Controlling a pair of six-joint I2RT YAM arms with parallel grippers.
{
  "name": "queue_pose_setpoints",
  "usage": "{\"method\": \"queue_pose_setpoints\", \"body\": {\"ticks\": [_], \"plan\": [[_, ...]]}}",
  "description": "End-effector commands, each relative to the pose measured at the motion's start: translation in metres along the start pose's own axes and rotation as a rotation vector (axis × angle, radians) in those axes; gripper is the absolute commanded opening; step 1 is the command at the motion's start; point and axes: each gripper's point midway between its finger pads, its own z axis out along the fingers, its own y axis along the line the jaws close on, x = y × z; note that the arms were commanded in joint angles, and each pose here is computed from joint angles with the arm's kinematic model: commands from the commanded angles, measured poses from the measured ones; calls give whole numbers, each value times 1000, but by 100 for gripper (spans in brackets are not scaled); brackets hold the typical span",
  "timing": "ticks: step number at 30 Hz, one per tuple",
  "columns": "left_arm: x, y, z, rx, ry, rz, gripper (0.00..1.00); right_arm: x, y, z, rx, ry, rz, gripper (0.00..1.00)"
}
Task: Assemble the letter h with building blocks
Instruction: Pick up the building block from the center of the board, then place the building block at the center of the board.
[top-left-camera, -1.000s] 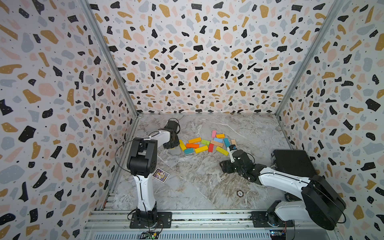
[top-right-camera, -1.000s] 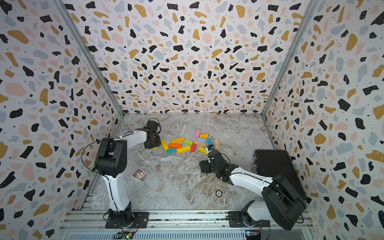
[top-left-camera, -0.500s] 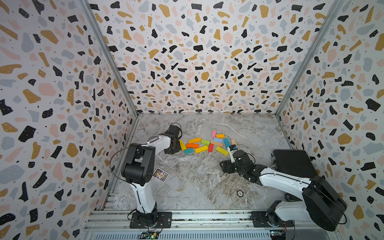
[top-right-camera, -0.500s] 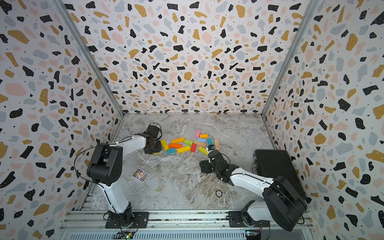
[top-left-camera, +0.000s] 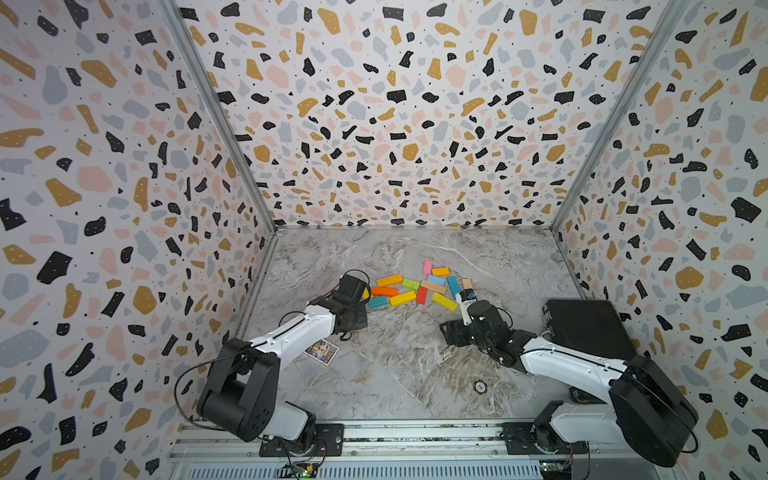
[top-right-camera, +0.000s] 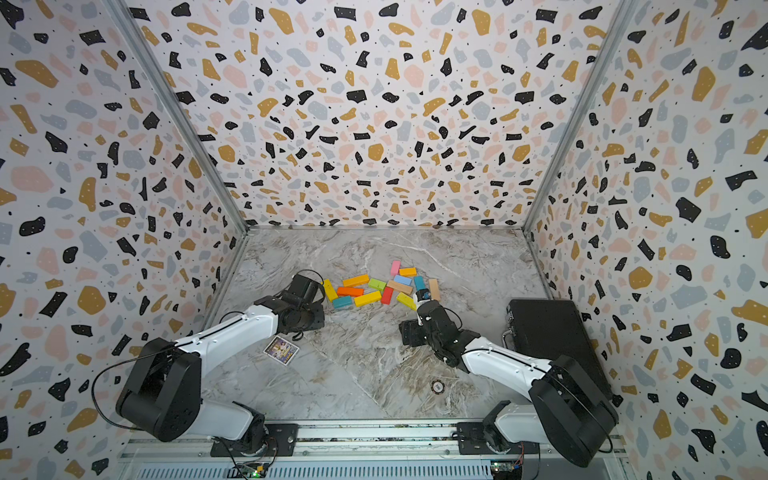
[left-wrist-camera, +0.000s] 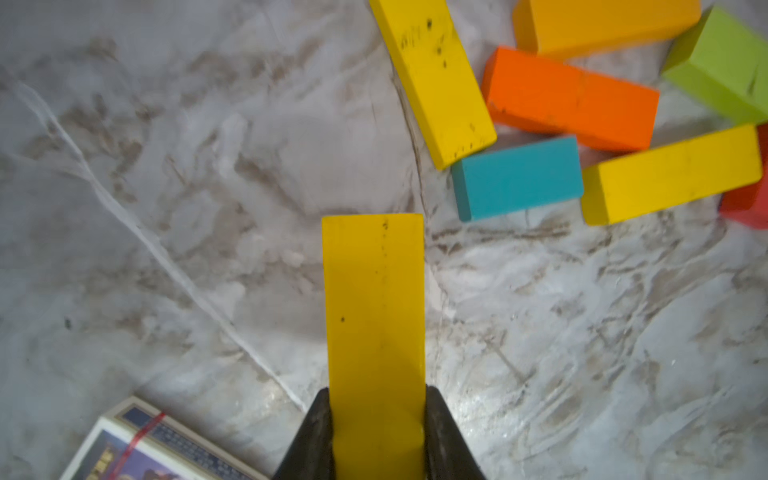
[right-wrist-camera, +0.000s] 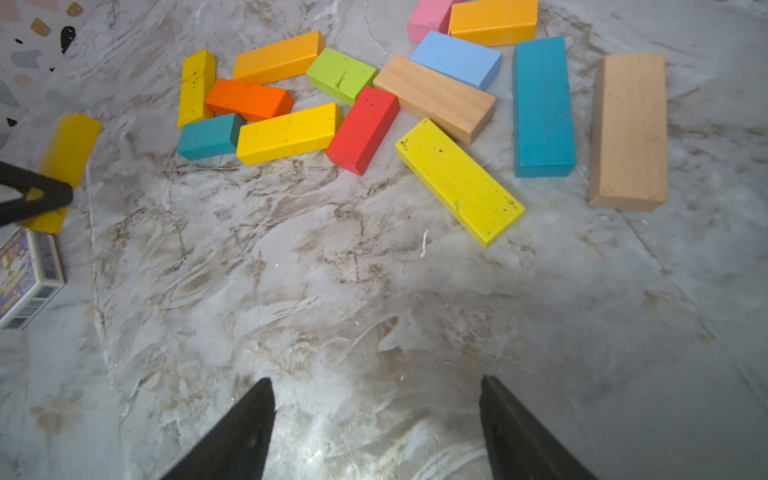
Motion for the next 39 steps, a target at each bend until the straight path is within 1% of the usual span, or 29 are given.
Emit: {"method": "queue_pose_setpoints", "body": {"ticks": [1,5,7,11,18,23,31,33,39], "plan": [[8,-9,6,33,1,8,19,-3,-1,-3,3,-15,10,79],[13,-11,18,37,19,24,19,-2,-1,-2,4,-11,9,79],[11,-14,20,44,16,35,18,-1,-1,-2,3,-10,8,79],[8,-12,23,18,23,59,18,-2,-1,-3,7,-12,6,79],[2,-17,30,13,37,71,18,-2,-1,-2,6,-10,6,79],[-3,-15,34,-18,40,84,18,-1,-1,-3,6,-10,8,79],[-2,-15,42,-34,57,81,19,-3,-1,-4,4,-16,8,79],[-1,-14,43,-39,59,81,23,-2,-1,-4,4,-16,8,79],[-3,-15,43,-35,51,76,46,-3,-1,-4,6,-18,10,80]]}}
